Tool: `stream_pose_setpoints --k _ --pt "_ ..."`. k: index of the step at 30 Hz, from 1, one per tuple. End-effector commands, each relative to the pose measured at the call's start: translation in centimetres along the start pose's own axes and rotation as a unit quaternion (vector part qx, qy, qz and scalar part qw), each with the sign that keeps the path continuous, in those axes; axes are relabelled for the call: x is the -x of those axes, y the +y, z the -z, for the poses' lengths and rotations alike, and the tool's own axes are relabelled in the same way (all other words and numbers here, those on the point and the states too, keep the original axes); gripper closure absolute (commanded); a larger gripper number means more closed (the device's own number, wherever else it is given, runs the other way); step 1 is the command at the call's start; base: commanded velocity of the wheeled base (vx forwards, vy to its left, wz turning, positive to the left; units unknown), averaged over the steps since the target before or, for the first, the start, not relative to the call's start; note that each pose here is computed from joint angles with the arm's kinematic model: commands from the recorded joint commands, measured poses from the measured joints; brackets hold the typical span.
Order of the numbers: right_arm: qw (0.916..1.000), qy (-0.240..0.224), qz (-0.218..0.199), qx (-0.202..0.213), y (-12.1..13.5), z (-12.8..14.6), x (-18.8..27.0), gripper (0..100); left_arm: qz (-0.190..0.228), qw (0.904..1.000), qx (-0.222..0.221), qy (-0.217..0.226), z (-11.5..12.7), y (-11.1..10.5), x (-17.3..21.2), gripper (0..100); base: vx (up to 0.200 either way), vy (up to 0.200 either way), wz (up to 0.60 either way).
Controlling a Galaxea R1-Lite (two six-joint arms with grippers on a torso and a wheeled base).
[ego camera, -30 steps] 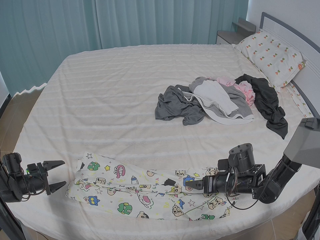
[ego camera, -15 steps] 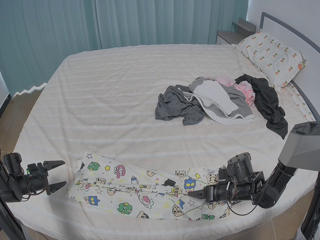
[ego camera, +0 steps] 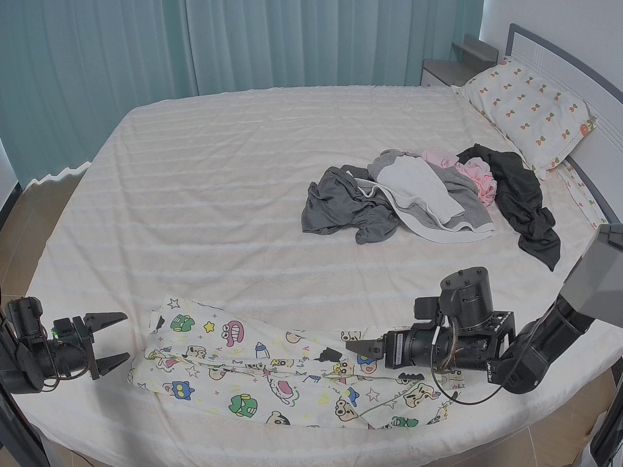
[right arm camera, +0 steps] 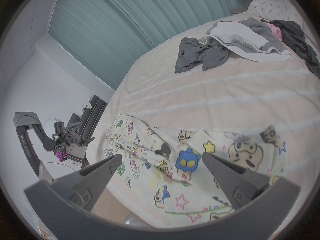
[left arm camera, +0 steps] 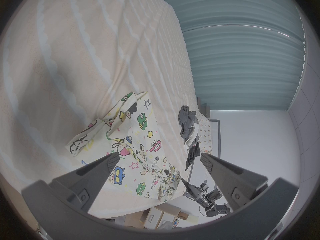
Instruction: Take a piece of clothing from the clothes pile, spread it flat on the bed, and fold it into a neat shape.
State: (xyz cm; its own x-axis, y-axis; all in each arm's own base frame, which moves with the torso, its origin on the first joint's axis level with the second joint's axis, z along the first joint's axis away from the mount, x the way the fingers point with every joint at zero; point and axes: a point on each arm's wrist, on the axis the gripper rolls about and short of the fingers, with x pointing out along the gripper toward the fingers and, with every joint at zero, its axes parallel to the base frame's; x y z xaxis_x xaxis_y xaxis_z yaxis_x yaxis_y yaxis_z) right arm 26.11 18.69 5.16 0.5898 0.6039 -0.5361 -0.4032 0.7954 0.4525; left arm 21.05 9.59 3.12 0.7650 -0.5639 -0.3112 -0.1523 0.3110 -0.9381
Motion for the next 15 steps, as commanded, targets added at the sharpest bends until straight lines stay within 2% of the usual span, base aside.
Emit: stream_pose_setpoints --k 1,7,15 --pt "0.9997 0.023 0.012 -0.004 -0.8 0.3 -3.7 0 0.0 1.0 0.001 0.0 0.0 0.0 0.0 0 0.0 0.0 0.0" --pt "0.9987 0.045 0.024 -0.005 -1.3 1.0 -6.1 0 -0.001 1.0 0.001 0.0 0.0 0.0 0.0 0 0.0 0.0 0.0" --pt "0.9976 0.067 0.012 0.011 0.3 1.7 -6.9 0 -0.001 1.0 0.001 0.0 0.0 0.1 0.0 0 0.0 0.0 0.0"
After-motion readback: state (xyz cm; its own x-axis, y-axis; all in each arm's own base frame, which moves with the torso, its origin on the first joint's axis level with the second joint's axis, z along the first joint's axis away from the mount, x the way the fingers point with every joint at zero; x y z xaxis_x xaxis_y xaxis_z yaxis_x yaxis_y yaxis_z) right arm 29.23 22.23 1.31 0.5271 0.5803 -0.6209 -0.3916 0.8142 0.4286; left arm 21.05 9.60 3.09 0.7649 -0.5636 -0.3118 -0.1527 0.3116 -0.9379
